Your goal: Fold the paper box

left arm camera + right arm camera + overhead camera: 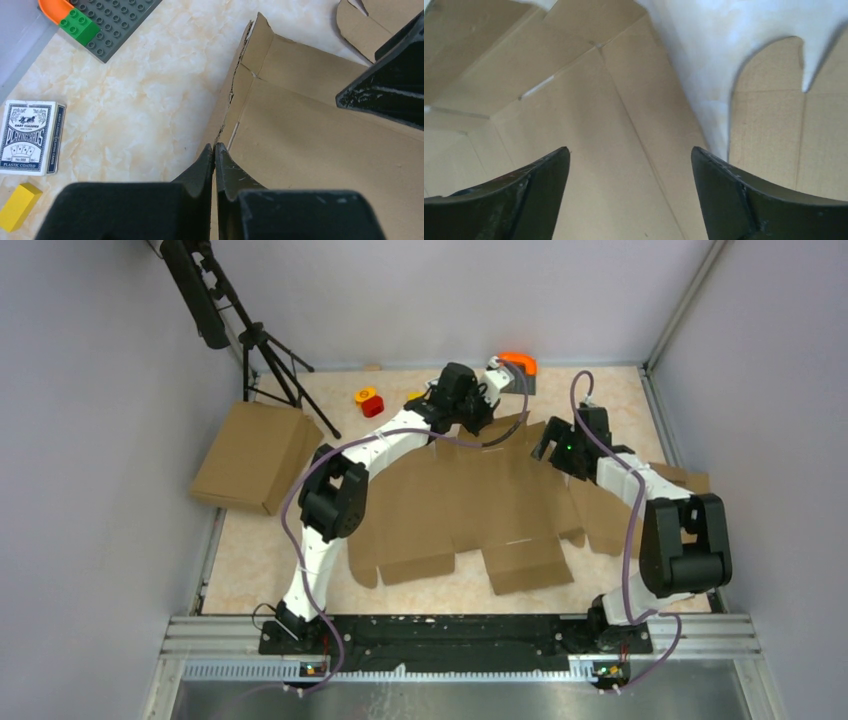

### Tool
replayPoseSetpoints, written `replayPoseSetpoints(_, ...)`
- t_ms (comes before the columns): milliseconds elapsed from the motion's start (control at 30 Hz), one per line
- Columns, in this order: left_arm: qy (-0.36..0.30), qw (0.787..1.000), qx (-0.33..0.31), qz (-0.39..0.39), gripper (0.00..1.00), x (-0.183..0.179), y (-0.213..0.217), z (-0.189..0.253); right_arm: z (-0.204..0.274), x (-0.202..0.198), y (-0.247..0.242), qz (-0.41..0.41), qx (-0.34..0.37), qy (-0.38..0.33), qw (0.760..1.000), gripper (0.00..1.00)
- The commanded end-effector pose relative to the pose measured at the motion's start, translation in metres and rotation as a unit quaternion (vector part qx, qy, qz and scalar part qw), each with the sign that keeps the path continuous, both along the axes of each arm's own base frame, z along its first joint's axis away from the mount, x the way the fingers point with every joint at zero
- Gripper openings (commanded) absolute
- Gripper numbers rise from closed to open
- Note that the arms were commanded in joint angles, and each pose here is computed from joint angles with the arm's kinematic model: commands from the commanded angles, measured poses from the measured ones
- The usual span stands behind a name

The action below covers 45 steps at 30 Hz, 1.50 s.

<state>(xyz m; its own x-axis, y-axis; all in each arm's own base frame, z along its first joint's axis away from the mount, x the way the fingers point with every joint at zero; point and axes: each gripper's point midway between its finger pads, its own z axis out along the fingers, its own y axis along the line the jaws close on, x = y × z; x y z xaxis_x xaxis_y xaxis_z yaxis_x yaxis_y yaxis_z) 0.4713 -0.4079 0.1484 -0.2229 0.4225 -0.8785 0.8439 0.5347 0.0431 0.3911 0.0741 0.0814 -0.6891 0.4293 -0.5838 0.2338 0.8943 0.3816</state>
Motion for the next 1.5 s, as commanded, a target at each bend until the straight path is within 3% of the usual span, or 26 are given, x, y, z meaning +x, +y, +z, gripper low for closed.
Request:
replayPoseSetpoints(0, -0.026, 0.999, -0.031, -0.001, 0.03, -0.003, 0.002, 0.043, 0.02, 0.008, -0.036, -0.058, -0.04, -0.018, 0.997, 0.97)
replayPoseSetpoints(200, -0.027, 0.999, -0.033, -0.003, 0.03, -0.002, 0.0, 0.041, -0.009, 0.012, -0.041, -0.041, 0.071, 0.008, 0.997, 0.98)
replayPoseSetpoints(400, -0.031, 0.999, -0.031, 0.003, 0.03, 0.001, 0.0, 0.042, -0.031, 0.012, -0.026, -0.006, 0.121, 0.029, 0.992, 0.95)
replayPoseSetpoints(533, -0.032, 0.999, -0.037, -0.004, 0.02, 0.0, 0.0, 0.043, -0.039, 0.013, -0.017, 0.014, 0.15, 0.033, 0.988, 0.85)
replayPoseSetpoints(667, -0.031, 0.999, -0.039, 0.0, 0.03, 0.002, 0.002, 0.042, -0.033, 0.008, -0.008, 0.029, 0.169, 0.027, 0.985, 0.65)
replayPoseSetpoints(967, -0.016, 0.998, -0.052, 0.005, 0.03, 0.009, 0.004, 0.042, -0.015, -0.009, 0.007, 0.061, 0.097, 0.012, 0.993, 0.42)
replayPoseSetpoints(1267, 0.011, 0.999, -0.048, 0.016, 0.03, 0.004, 0.009, 0.038, -0.015, -0.02, 0.027, 0.092, 0.036, 0.019, 0.995, 0.31)
replayPoseSetpoints(1467, 0.032, 0.998, -0.052, -0.022, 0.04, -0.02, 0.009, 0.037, -0.017, -0.019, 0.033, 0.098, 0.013, 0.023, 0.995, 0.16)
